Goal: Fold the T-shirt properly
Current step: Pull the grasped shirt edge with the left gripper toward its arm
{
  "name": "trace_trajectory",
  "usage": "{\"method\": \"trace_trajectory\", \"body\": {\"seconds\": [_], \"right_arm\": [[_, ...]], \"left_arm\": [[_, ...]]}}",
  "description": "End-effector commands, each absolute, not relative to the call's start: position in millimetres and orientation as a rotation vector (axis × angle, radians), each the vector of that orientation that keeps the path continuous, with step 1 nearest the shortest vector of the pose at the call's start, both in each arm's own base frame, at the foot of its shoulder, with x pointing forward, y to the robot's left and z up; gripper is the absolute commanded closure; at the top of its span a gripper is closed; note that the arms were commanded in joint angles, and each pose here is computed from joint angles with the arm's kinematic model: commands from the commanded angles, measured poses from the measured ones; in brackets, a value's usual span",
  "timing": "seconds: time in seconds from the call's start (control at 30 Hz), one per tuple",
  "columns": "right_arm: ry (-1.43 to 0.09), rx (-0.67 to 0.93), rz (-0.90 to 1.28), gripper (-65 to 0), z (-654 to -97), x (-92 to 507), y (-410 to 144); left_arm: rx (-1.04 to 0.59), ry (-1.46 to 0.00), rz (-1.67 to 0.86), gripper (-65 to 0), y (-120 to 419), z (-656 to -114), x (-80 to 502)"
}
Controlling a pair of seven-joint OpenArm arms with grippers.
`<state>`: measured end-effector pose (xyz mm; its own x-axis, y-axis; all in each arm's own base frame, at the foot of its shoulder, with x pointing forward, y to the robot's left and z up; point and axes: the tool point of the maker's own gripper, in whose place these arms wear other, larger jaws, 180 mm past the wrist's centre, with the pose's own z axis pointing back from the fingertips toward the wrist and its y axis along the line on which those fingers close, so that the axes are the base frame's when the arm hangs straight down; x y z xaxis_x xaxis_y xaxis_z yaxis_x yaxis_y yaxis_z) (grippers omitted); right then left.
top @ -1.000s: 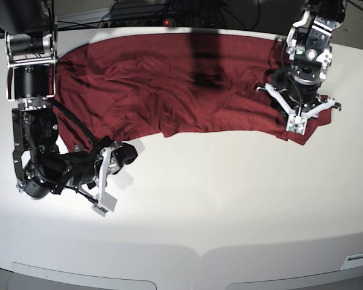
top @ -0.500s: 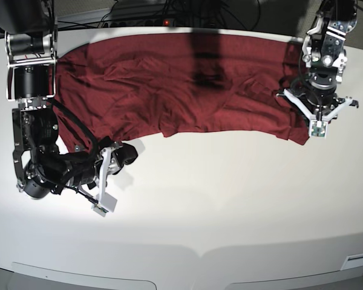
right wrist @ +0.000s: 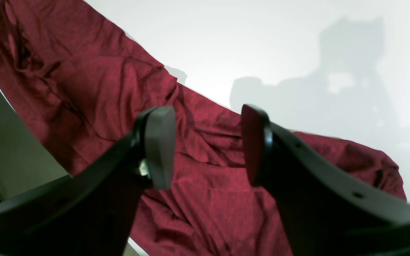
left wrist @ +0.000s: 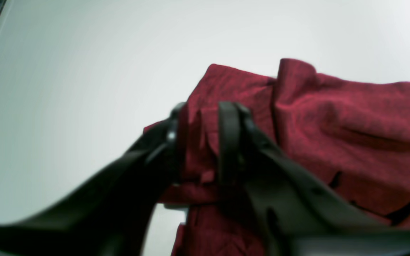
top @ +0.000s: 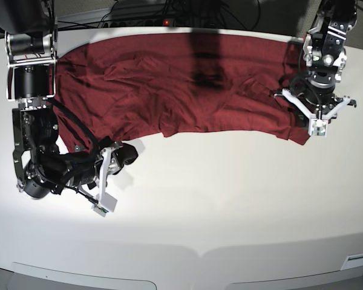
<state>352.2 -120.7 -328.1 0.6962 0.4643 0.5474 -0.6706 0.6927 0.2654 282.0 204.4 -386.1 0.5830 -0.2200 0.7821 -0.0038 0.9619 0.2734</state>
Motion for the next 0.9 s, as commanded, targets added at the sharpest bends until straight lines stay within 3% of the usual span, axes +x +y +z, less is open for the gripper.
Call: {"method": "trace_trajectory", "body": {"seconds": [0.0,0.07,0.53,0.6,0.73,0.87], "right_arm": [[-0.532,0.482,0.672,-29.9,-309,364,-120],[-0.531,0.481,0.672,-29.9,-309,364,-120],[-0.532,0.481,0.672,-29.9,-309,364,-120],[-0.532,0.482,0.672,-29.9,-309,364,-120],[-0.532,0.481,0.672,-29.9,-309,364,-120],[-0.532,0.481,0.672,-29.9,-309,364,-120]], "left_arm": [[0.275,-0.989,-0.134,-19.6,208,-376,291],[0.281,-0.981,-0.132,-22.1,211,-379,292],[0.191,-0.894,-0.141,-21.6,198,-411,289],[0.19,-0.893,-0.14,-18.2,197,-411,289],[0.192,-0.887,-0.139,0.0,198,-411,288],[0.249,-0.897,-0.098,0.0,210,-408,289]]}}
